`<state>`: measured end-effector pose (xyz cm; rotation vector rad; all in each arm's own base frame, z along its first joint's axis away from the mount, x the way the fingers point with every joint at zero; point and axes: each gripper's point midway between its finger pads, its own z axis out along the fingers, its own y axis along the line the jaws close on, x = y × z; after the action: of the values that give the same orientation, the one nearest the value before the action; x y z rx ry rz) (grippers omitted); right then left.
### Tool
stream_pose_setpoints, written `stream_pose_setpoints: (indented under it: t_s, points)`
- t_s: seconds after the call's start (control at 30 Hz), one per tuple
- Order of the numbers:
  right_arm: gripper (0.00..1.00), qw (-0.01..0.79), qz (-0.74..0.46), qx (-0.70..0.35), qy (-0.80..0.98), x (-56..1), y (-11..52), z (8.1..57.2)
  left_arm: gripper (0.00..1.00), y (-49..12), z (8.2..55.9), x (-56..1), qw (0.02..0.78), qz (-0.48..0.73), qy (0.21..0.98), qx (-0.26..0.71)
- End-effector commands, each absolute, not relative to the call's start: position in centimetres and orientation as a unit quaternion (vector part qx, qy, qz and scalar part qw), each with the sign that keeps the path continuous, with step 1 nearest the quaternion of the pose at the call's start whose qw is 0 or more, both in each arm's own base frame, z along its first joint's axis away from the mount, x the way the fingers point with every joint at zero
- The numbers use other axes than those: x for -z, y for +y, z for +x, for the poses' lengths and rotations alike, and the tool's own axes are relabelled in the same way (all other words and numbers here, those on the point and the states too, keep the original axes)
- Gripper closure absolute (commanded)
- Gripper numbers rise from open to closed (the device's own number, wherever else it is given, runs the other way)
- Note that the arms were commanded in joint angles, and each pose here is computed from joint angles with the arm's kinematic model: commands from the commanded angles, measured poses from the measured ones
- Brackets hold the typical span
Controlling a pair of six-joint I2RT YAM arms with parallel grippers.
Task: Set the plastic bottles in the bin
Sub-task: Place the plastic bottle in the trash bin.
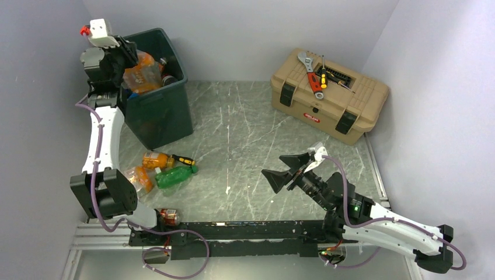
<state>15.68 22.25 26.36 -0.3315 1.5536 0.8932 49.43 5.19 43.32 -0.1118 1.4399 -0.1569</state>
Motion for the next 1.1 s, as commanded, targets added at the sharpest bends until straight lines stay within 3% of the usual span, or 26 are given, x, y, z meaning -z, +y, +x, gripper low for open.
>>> stream_pose_setpoints:
  t_s: [0.0,0.13,0.3,0.53,0.83,0.97,1.0,1.07]
  points:
    - [0.03,0.62,-0.127,-0.391,0.668,-26.9,21.8,15.8,1.0,10.1,48.1,-46.7,0.794,-0.103,0.596,-0.056]
    - [0.03,0.615,-0.125,-0.39,0.673,-26.5,21.8,15.8,1.0,12.5,49.7,-45.4,0.79,-0.12,0.591,-0.114]
    - [0.03,0.614,-0.123,-0.39,0.675,-26.3,21.9,15.9,1.0,12.4,52.7,-41.0,0.753,-0.111,0.641,-0.098]
    - [0.03,0.612,-0.125,-0.385,0.679,-26.3,22.1,16.1,1.0,8.1,54.4,-35.2,0.704,-0.089,0.704,0.023]
    - [0.03,0.614,-0.116,-0.388,0.678,-26.7,21.8,16.1,1.0,0.7,55.6,-33.6,0.654,-0.055,0.728,0.197]
    - [0.03,0.616,-0.116,-0.386,0.676,-26.9,21.8,16.1,1.0,-0.2,55.6,-33.3,0.636,-0.051,0.739,0.215]
    - [0.03,0.616,-0.117,-0.386,0.677,-26.9,21.9,16.1,0.98,0.1,55.4,-33.5,0.638,-0.053,0.74,0.205]
    - [0.03,0.616,-0.12,-0.383,0.678,-26.8,21.9,16.2,0.6,0.9,54.8,-34.2,0.648,-0.057,0.739,0.176]
